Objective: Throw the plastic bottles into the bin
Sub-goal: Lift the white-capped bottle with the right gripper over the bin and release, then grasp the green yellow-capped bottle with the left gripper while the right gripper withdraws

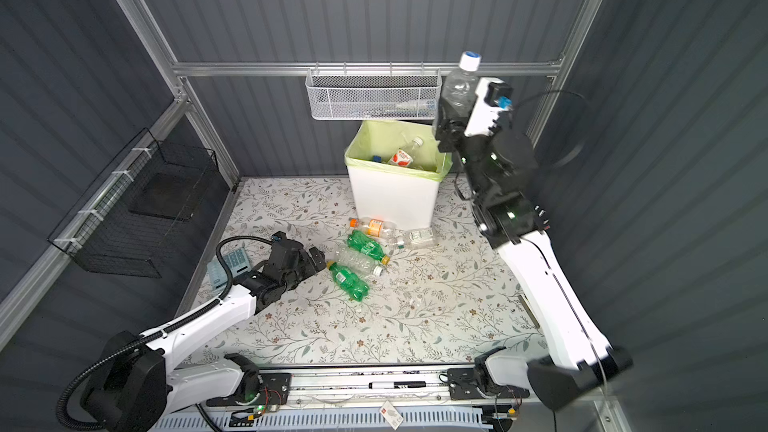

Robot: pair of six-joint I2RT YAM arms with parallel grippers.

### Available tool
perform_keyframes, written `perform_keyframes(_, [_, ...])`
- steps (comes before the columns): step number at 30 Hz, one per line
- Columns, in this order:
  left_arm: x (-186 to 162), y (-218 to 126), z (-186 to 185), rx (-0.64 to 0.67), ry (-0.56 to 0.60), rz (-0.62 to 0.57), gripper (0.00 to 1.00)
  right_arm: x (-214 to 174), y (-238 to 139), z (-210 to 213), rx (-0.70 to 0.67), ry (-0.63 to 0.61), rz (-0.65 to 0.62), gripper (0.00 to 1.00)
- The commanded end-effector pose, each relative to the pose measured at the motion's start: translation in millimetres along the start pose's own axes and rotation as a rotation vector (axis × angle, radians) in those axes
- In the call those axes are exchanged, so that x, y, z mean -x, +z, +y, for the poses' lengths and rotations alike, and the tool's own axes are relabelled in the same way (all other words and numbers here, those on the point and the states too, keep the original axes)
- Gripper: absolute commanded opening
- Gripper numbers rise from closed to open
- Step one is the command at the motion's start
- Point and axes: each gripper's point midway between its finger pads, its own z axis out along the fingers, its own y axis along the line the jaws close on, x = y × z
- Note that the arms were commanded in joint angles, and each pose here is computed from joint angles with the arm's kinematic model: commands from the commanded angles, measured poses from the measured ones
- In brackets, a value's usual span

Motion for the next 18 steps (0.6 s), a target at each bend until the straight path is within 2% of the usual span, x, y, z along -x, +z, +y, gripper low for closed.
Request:
perform_keyframes(1, [-7,1,-7,-0.037,-0.053,0.022,1.0,-97,41,13,0.092,0.062,0.32,0.63])
perform_keyframes(2, [-8,0,-9,-0.041,-0.06,0.024,1.0,-109,48,9,0.073,0.055,0.36,0.69])
perform_keyframes(4, [-11,-1,-13,-0.051,-0.077,0.032,1.0,-123,56,-8,-0.01,0.034,0.409,0.95])
perform_keyframes(5, [-14,-2,-16,-0.054,-0.086,0.039,1.0,-121,56,-16,-0.041,0.031,0.405,0.99])
perform_keyframes(11, [-48,-5,-31,-0.051,-0.131,0.115,1.0,-86,28,-40,-0.136,0.0,0.316,0.99])
perform_keyframes(18, [-76,-3,-46,-0.08,-0.237,0.181,1.0,-99,-21,-68,-0.193,0.032,0.307,0.99])
